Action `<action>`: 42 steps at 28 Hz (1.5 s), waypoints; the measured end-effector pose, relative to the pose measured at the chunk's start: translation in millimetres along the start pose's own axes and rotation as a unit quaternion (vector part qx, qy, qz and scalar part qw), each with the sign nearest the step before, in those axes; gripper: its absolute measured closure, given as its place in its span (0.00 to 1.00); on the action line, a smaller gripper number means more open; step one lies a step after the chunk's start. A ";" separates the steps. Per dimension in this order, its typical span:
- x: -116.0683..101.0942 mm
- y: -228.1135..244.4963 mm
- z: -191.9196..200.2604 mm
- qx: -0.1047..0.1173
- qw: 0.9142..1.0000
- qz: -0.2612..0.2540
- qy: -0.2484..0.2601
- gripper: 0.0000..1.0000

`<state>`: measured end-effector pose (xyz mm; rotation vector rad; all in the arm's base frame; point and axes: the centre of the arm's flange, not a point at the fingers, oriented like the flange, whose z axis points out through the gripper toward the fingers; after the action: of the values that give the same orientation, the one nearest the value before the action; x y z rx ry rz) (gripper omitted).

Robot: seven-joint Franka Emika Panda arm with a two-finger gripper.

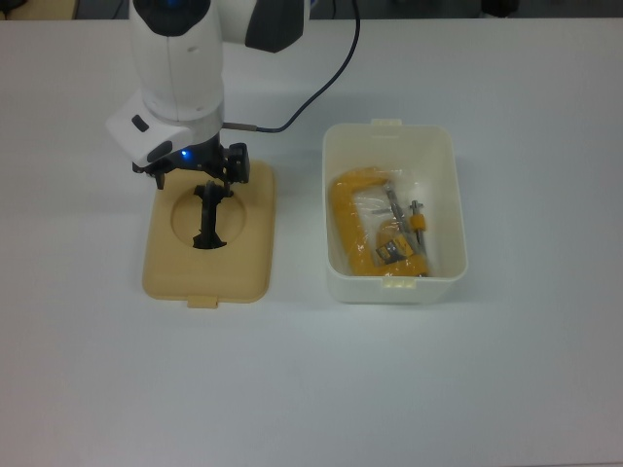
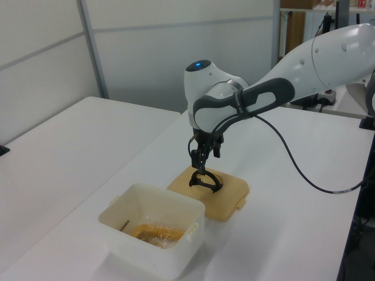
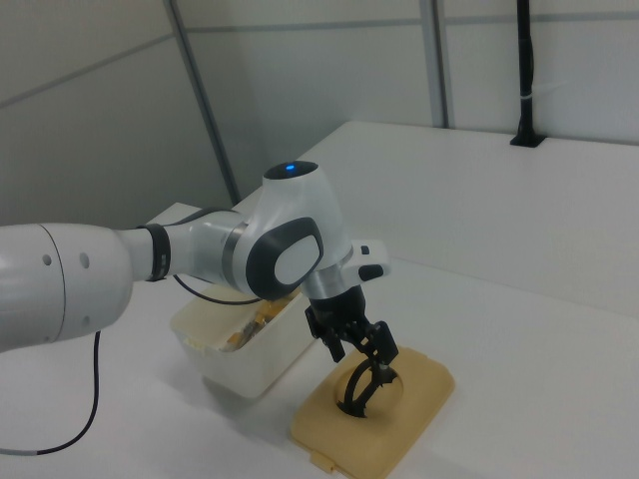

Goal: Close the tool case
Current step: 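Close the gripper on the black handle of the lid, then lift the beige lid by its handle off the table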

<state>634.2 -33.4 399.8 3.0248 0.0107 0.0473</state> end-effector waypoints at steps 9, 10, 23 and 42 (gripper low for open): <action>-7.0 -17.1 18.8 -0.021 1.000 -0.002 -0.002 0.01; -7.2 -19.5 19.2 -0.022 1.000 -0.003 -0.002 0.01; -2.4 -28.4 30.4 -0.021 0.999 0.024 0.013 0.49; 8.3 -31.6 8.3 -0.016 0.998 0.039 0.039 0.89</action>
<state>642.6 -2.8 388.2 2.9881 -0.1001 0.1709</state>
